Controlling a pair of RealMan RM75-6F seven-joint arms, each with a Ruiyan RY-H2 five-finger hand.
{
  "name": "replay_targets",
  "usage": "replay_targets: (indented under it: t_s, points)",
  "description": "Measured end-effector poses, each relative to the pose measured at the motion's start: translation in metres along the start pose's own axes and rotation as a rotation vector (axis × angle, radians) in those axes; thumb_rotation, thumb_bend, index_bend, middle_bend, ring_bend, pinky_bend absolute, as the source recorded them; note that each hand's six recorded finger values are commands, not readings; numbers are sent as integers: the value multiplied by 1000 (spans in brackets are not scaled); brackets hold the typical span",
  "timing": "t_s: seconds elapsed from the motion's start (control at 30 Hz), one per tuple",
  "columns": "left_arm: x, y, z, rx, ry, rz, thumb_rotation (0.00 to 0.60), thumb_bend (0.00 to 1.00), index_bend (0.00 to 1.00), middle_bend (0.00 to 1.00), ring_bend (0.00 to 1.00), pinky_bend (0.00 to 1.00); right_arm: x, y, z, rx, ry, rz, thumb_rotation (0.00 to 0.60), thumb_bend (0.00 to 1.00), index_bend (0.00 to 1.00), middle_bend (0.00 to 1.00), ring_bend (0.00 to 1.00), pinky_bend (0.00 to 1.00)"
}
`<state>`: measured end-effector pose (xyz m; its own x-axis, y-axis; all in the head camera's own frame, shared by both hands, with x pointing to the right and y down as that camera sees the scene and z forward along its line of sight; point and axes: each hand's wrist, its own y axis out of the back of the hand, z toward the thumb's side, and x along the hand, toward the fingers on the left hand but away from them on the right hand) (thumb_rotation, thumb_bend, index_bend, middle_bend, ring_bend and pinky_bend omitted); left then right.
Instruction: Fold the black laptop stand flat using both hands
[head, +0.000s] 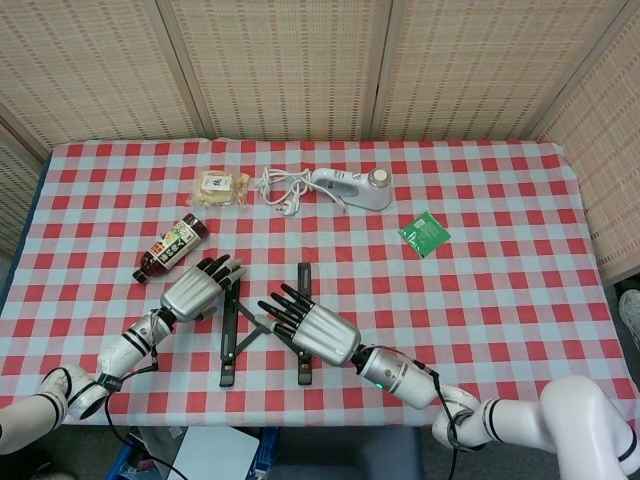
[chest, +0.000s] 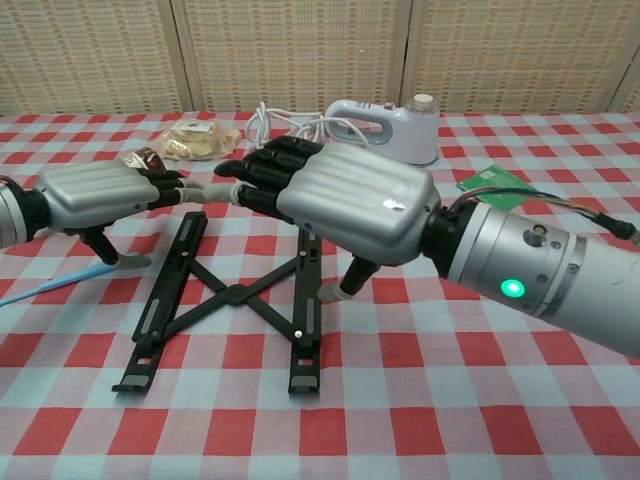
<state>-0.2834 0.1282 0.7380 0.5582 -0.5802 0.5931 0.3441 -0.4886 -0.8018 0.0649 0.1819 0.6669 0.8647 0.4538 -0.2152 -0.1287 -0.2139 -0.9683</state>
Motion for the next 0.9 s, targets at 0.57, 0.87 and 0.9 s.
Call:
replay_targets:
  t_s: [0.57,0.87,0.9]
  points:
    - [12,-7,3,-14,-5,-6,600,288,0,0,0,183,-10,-25,0,89,34,-8,600,0,0,0,0,0]
    - [15,-5,6,-34,-9,-4,600,288,0,0,0,183,-14,-41,7,102,52,-21,600,0,0,0,0,0]
    - [15,-5,6,-35,-10,-3,600,288,0,0,0,183,-14,-43,8,102,54,-21,600,0,0,0,0,0]
